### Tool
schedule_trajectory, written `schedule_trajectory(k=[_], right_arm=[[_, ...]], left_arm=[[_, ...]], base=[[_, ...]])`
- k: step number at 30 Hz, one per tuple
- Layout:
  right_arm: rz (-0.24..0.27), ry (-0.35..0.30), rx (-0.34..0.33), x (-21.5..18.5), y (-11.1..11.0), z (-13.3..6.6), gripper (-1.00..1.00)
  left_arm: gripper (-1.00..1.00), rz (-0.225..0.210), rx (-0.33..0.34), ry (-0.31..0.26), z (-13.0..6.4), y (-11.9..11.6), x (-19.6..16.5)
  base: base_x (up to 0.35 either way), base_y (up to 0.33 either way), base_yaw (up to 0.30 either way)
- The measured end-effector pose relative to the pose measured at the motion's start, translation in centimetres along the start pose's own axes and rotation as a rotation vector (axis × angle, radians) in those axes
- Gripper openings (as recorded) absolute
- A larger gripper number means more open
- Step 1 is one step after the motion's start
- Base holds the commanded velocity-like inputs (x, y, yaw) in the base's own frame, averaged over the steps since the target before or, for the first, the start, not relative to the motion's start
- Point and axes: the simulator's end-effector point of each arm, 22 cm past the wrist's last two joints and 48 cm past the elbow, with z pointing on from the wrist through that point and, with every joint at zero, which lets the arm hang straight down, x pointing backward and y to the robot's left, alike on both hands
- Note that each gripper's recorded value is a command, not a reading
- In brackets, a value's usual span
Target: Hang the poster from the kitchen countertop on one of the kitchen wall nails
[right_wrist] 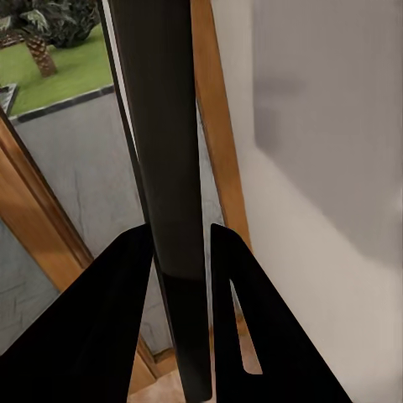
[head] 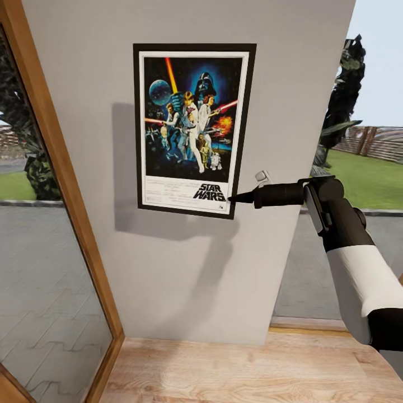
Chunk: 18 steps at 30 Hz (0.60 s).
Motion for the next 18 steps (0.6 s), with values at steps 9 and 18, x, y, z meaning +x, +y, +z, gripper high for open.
schedule_trajectory(k=[9,18], right_arm=[[0.001,0.0,-0.003,0.0,0.06,0.0,-1.0],[0.001,0.001,-0.003,0.02,0.09,0.02,-1.0]], left_arm=[[1.0,0.0,0.0,0.0,0.01,-0.01,-0.02],[1.0,0.0,0.0,0.0,0.0,0.0,0.01]], base=[[0.0,0.0,0.0],[0.0,0.0,0.0]])
